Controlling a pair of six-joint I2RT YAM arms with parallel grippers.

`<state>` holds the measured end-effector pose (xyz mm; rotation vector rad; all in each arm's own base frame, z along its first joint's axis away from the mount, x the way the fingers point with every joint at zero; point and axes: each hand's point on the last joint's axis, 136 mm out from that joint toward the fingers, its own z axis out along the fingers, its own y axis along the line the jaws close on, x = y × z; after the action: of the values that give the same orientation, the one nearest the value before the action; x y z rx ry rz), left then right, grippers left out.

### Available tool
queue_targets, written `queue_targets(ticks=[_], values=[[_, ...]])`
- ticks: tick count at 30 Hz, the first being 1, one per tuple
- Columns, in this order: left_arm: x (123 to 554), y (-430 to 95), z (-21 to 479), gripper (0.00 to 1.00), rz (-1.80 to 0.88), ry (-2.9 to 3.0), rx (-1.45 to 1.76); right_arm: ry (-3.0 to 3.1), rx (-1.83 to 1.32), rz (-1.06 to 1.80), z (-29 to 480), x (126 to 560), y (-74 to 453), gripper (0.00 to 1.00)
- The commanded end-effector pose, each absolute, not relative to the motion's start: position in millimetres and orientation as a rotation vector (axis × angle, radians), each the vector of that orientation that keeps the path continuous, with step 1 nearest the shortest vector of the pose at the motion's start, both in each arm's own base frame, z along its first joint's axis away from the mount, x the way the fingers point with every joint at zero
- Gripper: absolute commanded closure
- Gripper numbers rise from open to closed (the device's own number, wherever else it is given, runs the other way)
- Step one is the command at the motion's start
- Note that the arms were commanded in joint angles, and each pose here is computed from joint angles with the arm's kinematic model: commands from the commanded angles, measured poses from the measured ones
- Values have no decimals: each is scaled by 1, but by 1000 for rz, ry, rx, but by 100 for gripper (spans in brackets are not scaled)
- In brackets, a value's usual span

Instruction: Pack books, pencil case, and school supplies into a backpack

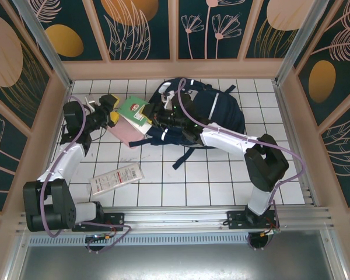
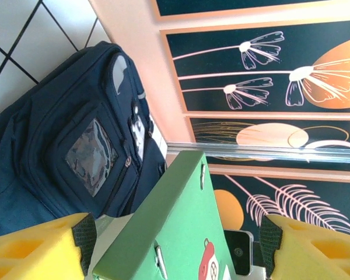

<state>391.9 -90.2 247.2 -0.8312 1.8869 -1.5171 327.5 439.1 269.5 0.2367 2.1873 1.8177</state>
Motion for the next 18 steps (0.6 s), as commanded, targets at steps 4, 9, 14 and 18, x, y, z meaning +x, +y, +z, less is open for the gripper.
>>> queue_targets(ticks=[4, 9, 14, 18], values=[[390, -101, 257, 27, -1563, 1854, -794, 2026, 187, 1926, 313, 328, 435, 78], [391, -100, 266, 47, -1566, 1821, -785, 2054, 192, 1930, 304, 327, 438, 78], [394, -97, 266, 68, -1515, 1826, -779, 2073, 210, 1912, 296, 327, 434, 72], [395, -92, 260, 78, -1453, 1844, -791, 2083, 213, 1898, 296, 326, 431, 67]])
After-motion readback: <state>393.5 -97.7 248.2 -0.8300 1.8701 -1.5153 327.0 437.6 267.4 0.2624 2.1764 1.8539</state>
